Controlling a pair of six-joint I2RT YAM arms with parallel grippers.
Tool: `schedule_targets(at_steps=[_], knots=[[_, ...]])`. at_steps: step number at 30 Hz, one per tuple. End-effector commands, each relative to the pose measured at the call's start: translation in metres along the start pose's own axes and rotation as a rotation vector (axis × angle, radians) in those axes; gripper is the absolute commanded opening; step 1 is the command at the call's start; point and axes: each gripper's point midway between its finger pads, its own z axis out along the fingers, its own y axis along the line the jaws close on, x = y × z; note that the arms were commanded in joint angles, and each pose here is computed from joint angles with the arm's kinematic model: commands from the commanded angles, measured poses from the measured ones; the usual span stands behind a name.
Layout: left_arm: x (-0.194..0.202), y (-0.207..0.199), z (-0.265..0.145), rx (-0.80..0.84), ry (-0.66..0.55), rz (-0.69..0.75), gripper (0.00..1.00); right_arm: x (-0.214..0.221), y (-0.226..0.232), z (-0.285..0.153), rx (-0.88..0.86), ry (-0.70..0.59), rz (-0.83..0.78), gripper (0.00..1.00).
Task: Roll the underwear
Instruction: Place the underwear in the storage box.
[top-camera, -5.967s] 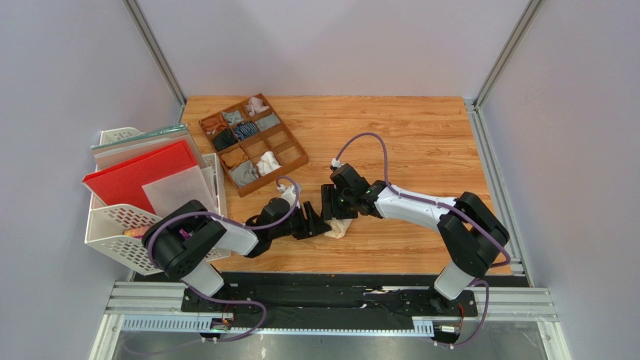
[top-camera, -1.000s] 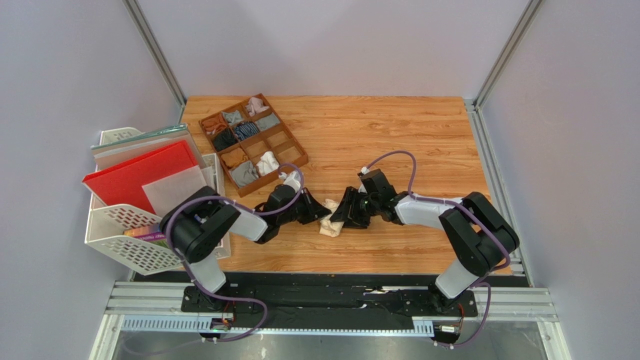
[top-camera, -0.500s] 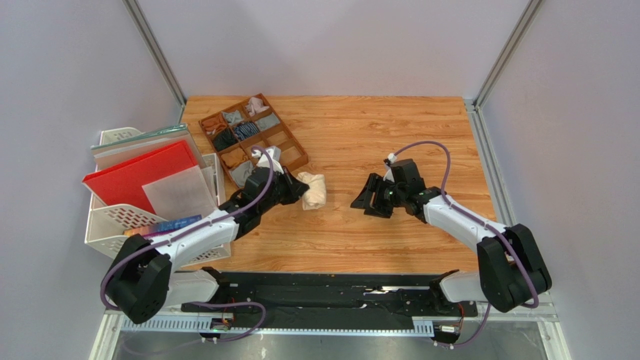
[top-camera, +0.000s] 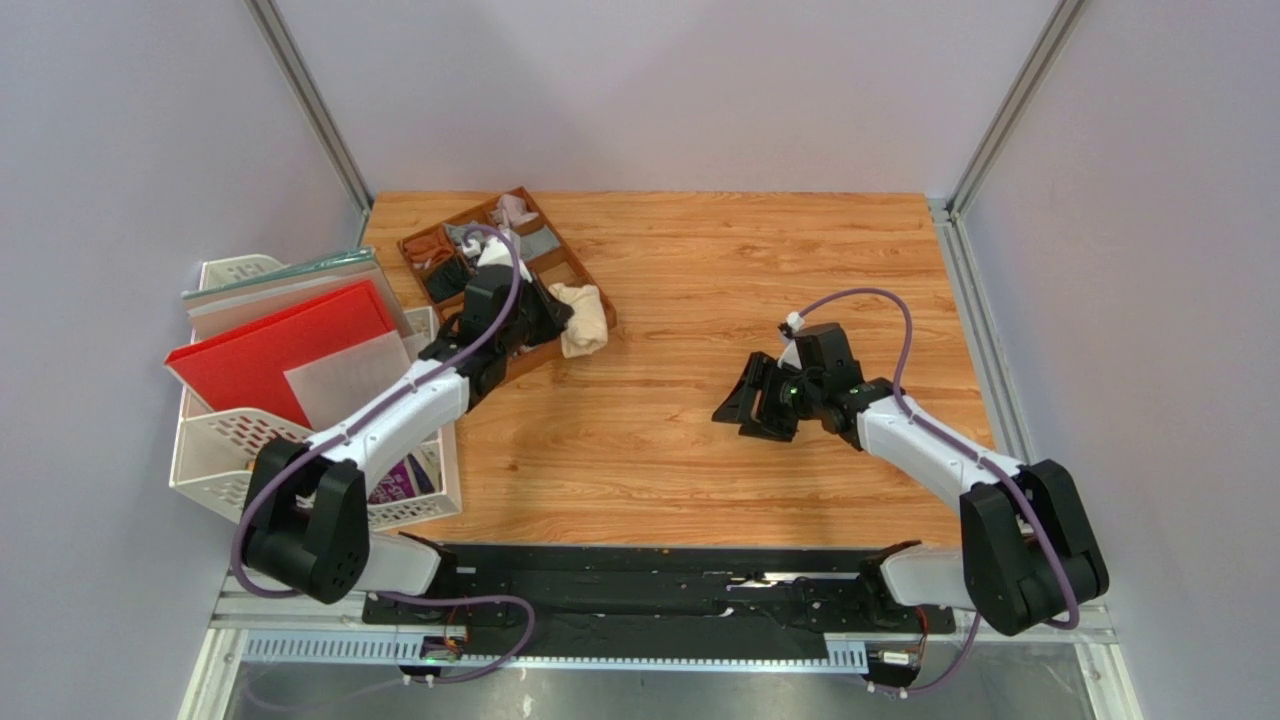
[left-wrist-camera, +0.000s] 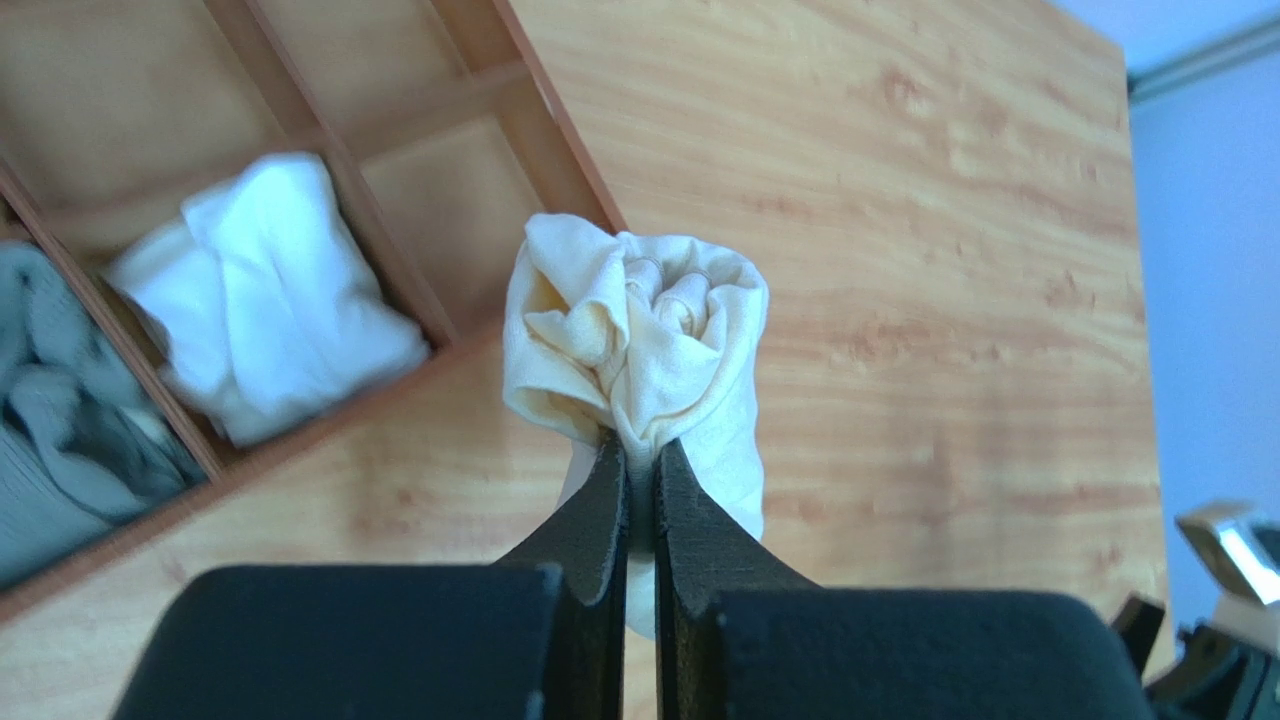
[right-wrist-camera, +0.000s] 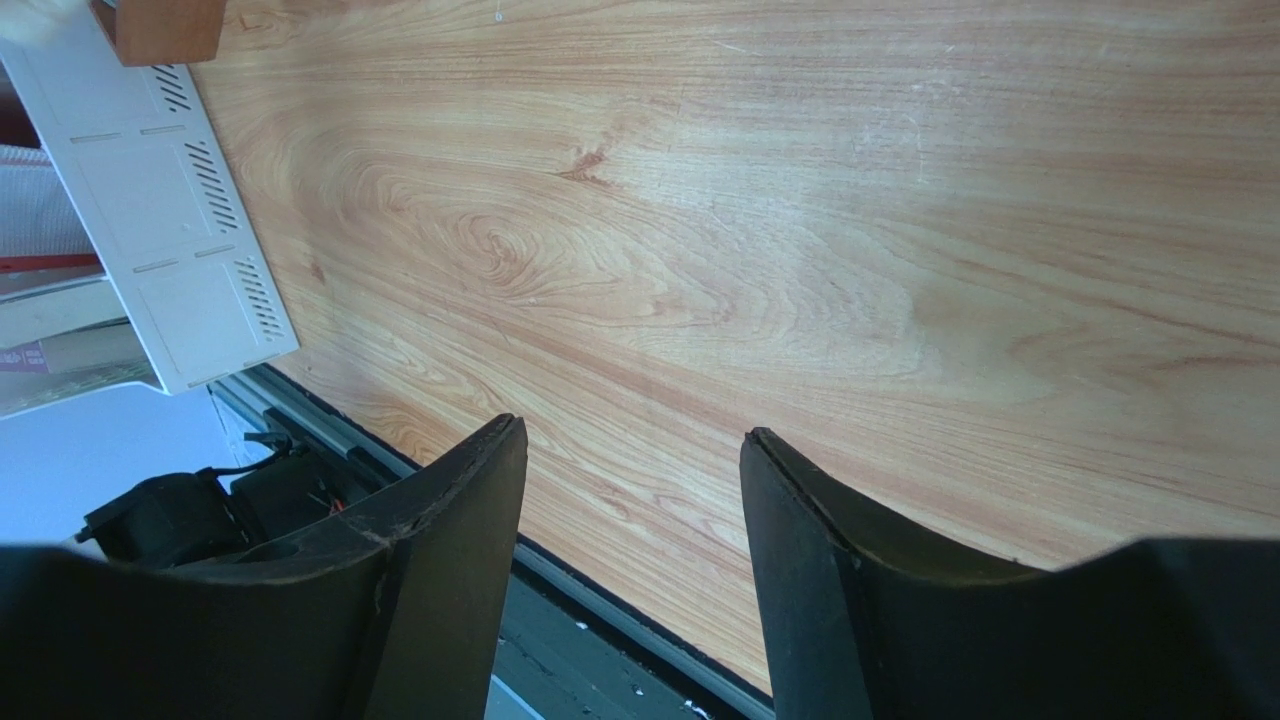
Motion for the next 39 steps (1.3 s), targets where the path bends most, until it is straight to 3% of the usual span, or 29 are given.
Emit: schedule_targets(at_steps=[1, 8, 17, 26, 32, 39], knots=[[-0.044, 0.005, 0.017, -0.004, -0.060, 0.005, 0.00, -0.003, 0.010, -0.008, -0.046, -0.014, -0.028, 0.59], [-0.073, 0.008, 0.050, 0.017, -0.063, -0.027, 0.00, -0.006, 0.008, -0.010, -0.049, -0.009, -0.028, 0.59], [-0.051, 0.004, 0.096, 0.079, 0.012, -0.120, 0.00, -0.006, 0.004, -0.005, -0.042, 0.014, -0.018, 0.59], [-0.036, 0.024, 0.126, 0.044, 0.003, -0.133, 0.00, -0.007, -0.002, -0.009, -0.037, 0.008, -0.014, 0.59], [-0.027, 0.044, 0.124, -0.029, -0.012, -0.113, 0.00, -0.008, -0.003, -0.011, -0.038, 0.005, -0.008, 0.59], [0.002, 0.066, 0.120, -0.112, 0.055, -0.101, 0.00, -0.011, -0.003, -0.010, -0.037, 0.002, -0.004, 0.59]])
